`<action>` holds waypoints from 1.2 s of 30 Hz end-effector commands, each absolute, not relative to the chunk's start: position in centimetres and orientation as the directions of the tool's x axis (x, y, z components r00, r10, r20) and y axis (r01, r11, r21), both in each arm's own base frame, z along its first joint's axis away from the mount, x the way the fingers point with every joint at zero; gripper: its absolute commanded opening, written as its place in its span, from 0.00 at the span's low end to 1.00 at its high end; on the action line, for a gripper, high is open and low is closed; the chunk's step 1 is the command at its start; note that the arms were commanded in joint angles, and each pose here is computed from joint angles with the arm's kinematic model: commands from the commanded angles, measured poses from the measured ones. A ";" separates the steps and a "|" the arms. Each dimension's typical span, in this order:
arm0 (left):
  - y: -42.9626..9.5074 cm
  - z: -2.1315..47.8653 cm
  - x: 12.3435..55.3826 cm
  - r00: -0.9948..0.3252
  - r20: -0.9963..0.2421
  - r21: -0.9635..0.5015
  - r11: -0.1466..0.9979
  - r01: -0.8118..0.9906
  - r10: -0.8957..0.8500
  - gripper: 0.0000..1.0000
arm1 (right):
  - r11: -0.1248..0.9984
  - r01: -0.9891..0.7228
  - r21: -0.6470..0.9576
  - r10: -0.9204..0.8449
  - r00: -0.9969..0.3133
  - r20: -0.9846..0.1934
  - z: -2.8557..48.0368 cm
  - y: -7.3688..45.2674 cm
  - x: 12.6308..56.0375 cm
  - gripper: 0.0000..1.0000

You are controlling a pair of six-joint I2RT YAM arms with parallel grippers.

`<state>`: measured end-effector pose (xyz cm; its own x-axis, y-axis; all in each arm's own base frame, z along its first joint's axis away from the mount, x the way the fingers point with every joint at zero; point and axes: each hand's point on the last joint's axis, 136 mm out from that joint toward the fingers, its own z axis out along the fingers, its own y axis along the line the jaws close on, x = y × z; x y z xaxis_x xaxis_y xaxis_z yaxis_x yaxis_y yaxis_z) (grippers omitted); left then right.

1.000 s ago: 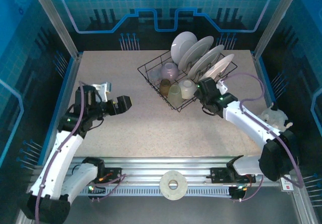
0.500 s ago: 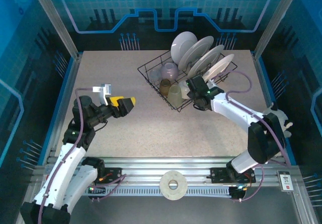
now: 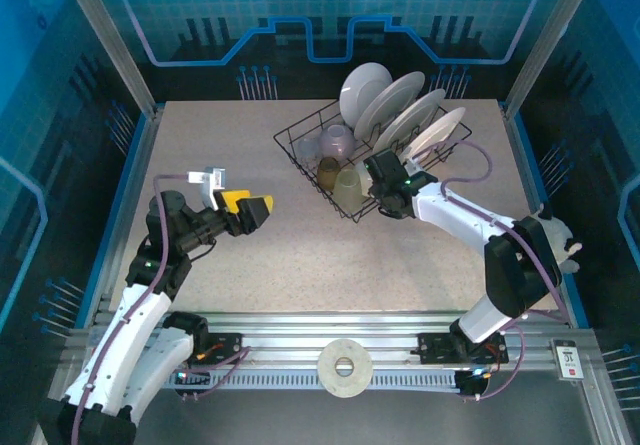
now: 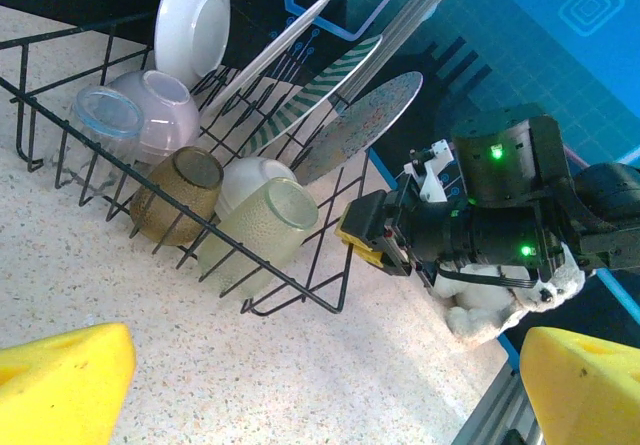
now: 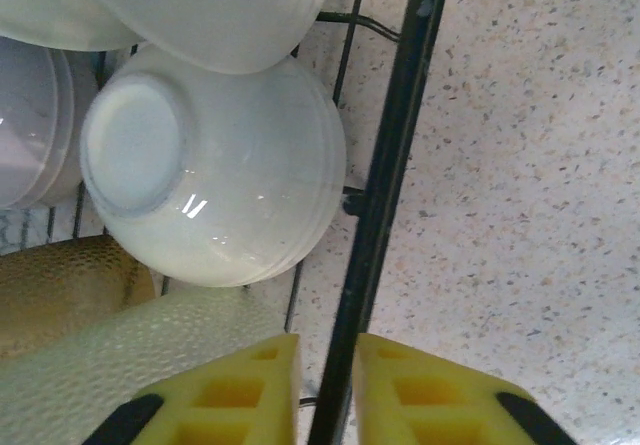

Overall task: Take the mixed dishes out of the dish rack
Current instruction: Rotate the dish rack at the center of the table.

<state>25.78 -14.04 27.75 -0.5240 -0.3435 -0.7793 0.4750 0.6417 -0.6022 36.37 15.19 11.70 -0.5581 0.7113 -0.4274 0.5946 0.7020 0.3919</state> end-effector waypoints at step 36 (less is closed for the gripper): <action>-14.2 27.1 26.3 -0.548 -0.768 -0.605 0.658 0.448 -0.332 0.99 | 0.882 0.266 0.388 0.409 -0.842 -0.352 10.7 5.0 28.6 0.00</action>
